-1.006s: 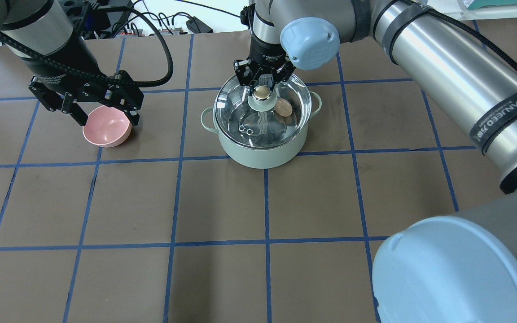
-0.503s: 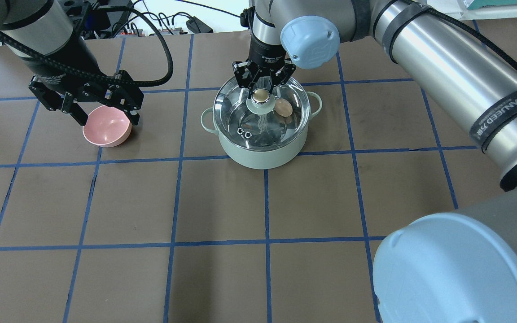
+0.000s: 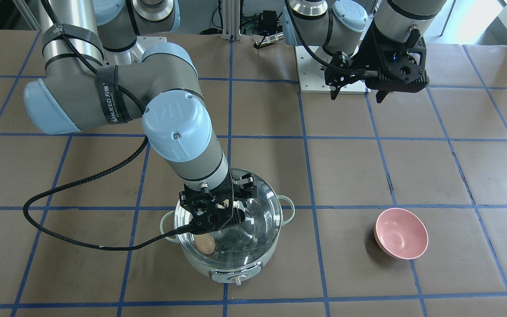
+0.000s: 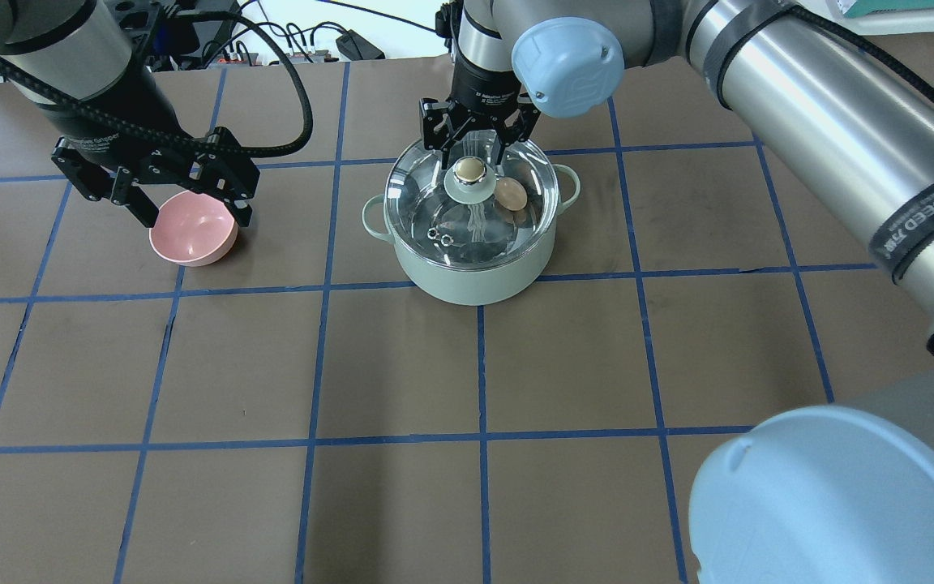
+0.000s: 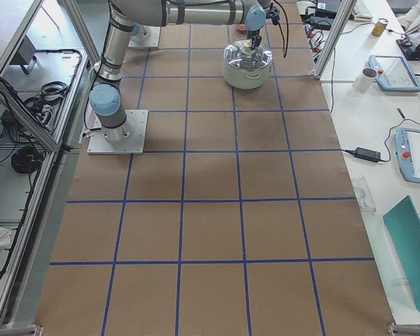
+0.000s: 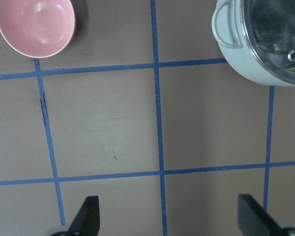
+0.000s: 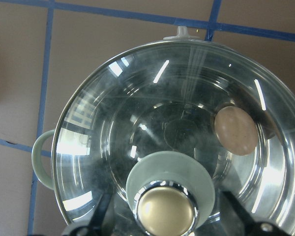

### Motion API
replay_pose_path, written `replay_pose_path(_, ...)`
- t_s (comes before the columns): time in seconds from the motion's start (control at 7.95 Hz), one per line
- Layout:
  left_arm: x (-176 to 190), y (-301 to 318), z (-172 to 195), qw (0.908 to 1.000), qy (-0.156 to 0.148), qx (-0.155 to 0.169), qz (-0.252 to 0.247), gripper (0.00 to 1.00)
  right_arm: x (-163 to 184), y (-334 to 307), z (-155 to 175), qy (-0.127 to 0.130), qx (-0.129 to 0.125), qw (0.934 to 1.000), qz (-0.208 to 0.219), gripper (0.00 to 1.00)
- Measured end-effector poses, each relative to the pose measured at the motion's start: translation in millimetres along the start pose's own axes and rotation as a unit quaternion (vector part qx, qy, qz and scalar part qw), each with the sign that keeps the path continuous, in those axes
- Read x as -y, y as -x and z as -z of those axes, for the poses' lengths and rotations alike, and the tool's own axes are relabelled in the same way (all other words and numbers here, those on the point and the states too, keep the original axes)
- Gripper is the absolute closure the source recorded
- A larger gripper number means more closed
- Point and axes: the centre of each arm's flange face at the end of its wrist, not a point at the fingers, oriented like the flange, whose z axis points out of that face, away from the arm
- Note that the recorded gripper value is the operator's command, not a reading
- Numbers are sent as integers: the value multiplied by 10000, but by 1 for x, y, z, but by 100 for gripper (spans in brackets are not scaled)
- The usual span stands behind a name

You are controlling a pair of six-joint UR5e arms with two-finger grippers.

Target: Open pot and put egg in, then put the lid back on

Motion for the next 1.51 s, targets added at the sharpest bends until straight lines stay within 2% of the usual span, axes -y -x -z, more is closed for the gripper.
replay_pose_path(0.38,0,0,0,10000,0,0,0,0,-10,-5,27,-63,-15,10000,-27,0)
replay_pose_path(0.5,0,0,0,10000,0,0,0,0,-18,-21,49,-30,-98,9999,-105,0)
replay_pose_path(0.75,0,0,0,10000,-2,0,0,0,-53,-63,104,-85,-534,9984,-186,0)
replay_pose_path(1.01,0,0,0,10000,-2,0,0,0,-85,-111,134,-105,-986,9939,-490,0)
replay_pose_path(1.13,0,0,0,10000,-3,0,0,0,-97,-138,148,-93,-1127,9910,-716,0)
replay_pose_path(1.51,0,0,1,10000,-10,1,0,0,-123,-180,174,3,-1195,9864,-1131,0)
